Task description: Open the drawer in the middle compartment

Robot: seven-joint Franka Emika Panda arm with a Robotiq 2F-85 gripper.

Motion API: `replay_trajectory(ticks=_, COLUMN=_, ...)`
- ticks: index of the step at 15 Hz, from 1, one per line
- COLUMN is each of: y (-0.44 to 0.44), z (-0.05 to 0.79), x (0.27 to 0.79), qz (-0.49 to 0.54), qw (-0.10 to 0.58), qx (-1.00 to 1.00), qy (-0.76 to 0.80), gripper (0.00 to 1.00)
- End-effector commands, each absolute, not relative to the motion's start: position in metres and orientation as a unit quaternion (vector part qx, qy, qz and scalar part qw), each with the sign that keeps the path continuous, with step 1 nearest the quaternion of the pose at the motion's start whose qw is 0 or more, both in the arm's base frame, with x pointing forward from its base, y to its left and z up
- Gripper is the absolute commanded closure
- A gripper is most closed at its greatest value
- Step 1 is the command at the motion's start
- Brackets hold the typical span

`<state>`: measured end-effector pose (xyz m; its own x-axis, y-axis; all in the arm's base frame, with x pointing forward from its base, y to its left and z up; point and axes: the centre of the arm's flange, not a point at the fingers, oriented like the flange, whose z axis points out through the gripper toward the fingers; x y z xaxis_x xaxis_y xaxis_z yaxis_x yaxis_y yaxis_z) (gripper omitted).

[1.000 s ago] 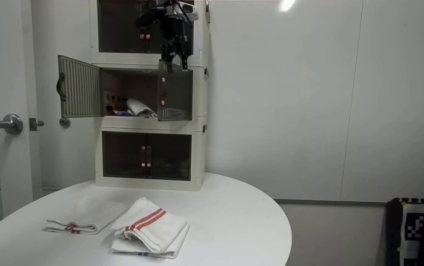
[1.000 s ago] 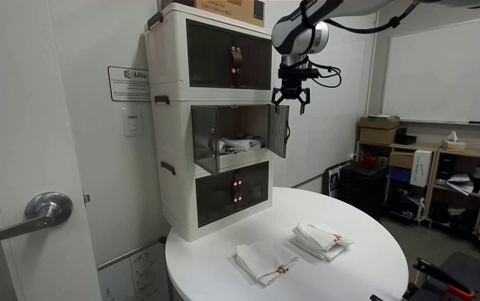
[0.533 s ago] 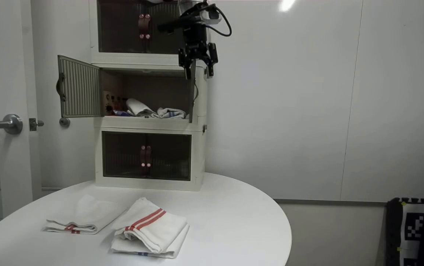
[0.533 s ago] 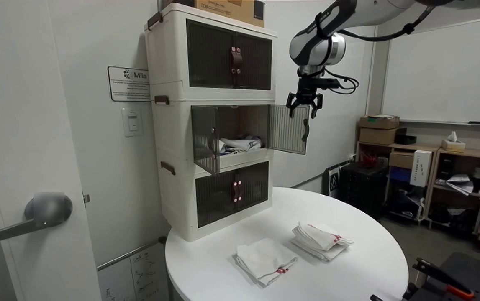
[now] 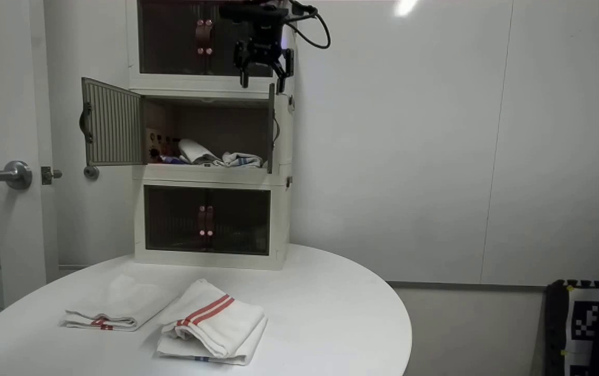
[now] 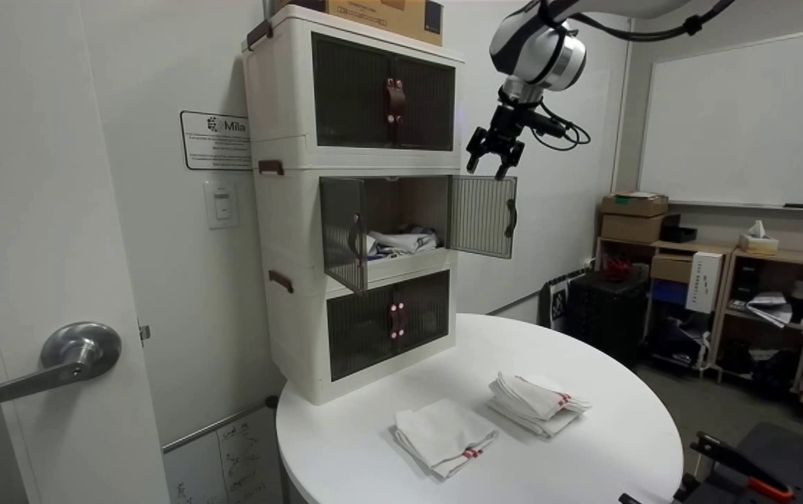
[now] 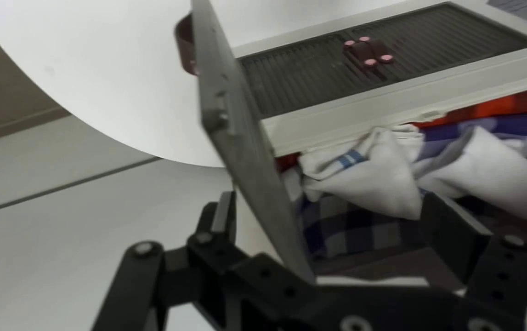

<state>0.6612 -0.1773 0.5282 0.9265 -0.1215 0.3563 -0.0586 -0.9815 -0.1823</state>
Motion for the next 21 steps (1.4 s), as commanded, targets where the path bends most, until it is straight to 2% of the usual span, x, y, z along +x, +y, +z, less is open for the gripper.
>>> replay_trajectory(ticks=1, y=-0.161, z=0.575, x=0.644, qz=-0.194, qw=0.168, qx=-0.967, qy=-0.011, gripper=0.0)
replay_trajectory(ticks=6, y=-0.133, z=0.642, x=0.619, qz=-0.209, qw=0.228, qx=-0.947, qy=-0.083, gripper=0.0)
replay_trajectory(ticks=11, y=-0.053, z=0.614, x=0.616, qz=-0.171, qw=0.237, qx=-0.942, qy=-0.165, gripper=0.0)
replay_trajectory(ticks=16, y=0.015, z=0.523, x=0.617, qz=-0.186, qw=0.164, qx=-0.955, qy=-0.16, gripper=0.0)
replay_trajectory(ticks=21, y=0.037, z=0.467, x=0.604, qz=-0.237, qw=0.062, qx=-0.959, qy=-0.144, gripper=0.0)
